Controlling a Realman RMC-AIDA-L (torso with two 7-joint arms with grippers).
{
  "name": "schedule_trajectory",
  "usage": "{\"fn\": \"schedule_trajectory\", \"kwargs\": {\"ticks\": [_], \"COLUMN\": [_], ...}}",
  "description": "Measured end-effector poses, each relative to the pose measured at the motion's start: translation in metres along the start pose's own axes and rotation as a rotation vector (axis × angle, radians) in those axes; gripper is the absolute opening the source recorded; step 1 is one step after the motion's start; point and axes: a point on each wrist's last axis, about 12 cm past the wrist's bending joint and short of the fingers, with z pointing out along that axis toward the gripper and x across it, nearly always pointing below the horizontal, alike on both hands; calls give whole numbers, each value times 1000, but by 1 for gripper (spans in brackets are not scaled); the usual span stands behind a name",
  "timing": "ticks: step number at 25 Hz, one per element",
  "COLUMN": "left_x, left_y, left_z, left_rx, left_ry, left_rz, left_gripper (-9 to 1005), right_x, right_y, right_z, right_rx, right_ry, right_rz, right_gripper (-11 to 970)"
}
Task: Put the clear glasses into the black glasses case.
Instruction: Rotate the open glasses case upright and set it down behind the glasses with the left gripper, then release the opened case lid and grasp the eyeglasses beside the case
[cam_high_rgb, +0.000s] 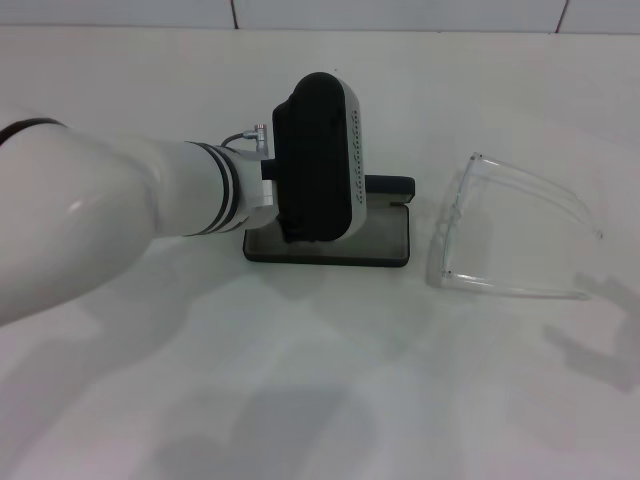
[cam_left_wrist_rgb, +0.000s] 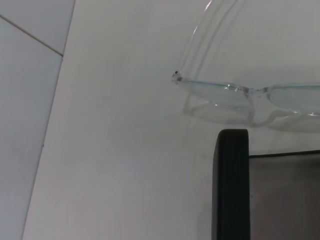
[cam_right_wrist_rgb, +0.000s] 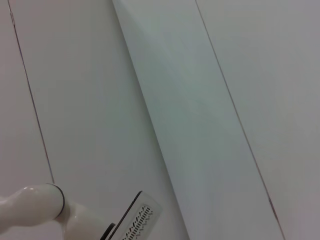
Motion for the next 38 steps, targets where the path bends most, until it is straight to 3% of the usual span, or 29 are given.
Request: {"fn": "schedule_trajectory", "kwargs": {"ticks": [14, 23, 28, 33, 38], "left_x": [-10, -24, -35, -58, -71], "left_y": [7, 5, 4, -2, 8], "left_z": [-8, -29, -48, -69, -99], "left_rx": [-36, 33, 12, -27, -119], "left_ry": [-35, -34, -80, -165, -312], "left_rz": [17, 51, 61, 105, 8], "left_gripper": [438, 438, 437, 437, 437], "right_x": [1, 0, -7, -28, -45], "right_y": [0, -2, -5, -18, -39], "right_z": [1, 2, 7, 22, 47], "right_rx": [-3, -4, -19, -49, 10], "right_ry": [6, 4, -8, 42, 163], "right_rz": [4, -2, 41, 135, 259], "right_gripper": [870, 870, 870, 869, 868]}}
